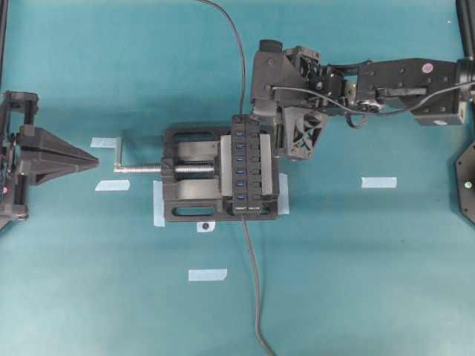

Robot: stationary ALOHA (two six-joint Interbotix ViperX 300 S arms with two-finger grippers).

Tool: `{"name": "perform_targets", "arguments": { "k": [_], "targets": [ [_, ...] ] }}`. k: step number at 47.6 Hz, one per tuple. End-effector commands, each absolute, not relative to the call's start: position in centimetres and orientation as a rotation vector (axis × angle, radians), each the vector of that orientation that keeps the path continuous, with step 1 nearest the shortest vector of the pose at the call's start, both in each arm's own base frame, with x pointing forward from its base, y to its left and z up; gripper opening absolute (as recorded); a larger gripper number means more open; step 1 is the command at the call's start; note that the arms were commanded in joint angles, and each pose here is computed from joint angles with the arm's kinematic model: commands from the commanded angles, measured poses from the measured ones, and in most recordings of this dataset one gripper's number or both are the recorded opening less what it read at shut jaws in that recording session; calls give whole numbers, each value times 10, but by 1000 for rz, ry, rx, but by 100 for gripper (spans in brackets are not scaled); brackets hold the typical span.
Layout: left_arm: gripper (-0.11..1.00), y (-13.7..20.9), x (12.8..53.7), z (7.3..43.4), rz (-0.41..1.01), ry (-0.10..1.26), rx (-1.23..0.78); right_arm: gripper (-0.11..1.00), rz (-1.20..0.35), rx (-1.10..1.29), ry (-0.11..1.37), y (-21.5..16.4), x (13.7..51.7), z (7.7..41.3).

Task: Insert the USB into the center port of the fixed hub
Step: 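Lower the open right gripper over the USB plug beside the hub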

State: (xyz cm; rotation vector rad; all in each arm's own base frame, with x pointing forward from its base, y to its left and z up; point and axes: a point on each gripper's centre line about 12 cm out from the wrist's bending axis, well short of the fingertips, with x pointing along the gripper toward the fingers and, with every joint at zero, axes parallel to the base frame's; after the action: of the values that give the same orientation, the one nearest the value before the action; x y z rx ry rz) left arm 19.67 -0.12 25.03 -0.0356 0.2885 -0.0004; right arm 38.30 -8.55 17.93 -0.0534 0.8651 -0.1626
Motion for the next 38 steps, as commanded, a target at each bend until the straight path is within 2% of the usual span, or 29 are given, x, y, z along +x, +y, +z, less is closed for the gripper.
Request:
{"name": "perform_targets", "arguments": {
  "k": [1,11,14,22,38],
  "targets": [
    [0,-1,199,256,1,275,-36,23,-164,-67,819,-87,389,192],
    [0,-1,199,256,1,273,-36,78,-163,-66,811,-88,393,186],
    [0,-1,200,256,1,273,-36,89,-162,-66,811,-88,394,184],
    [0,-1,200,257,1,272,-34,85,-162,-67,800,-89,398,184],
    [0,-1,200,256,-1,273,-36,84,-161,-69,779,-90,405,179]
  ]
}}
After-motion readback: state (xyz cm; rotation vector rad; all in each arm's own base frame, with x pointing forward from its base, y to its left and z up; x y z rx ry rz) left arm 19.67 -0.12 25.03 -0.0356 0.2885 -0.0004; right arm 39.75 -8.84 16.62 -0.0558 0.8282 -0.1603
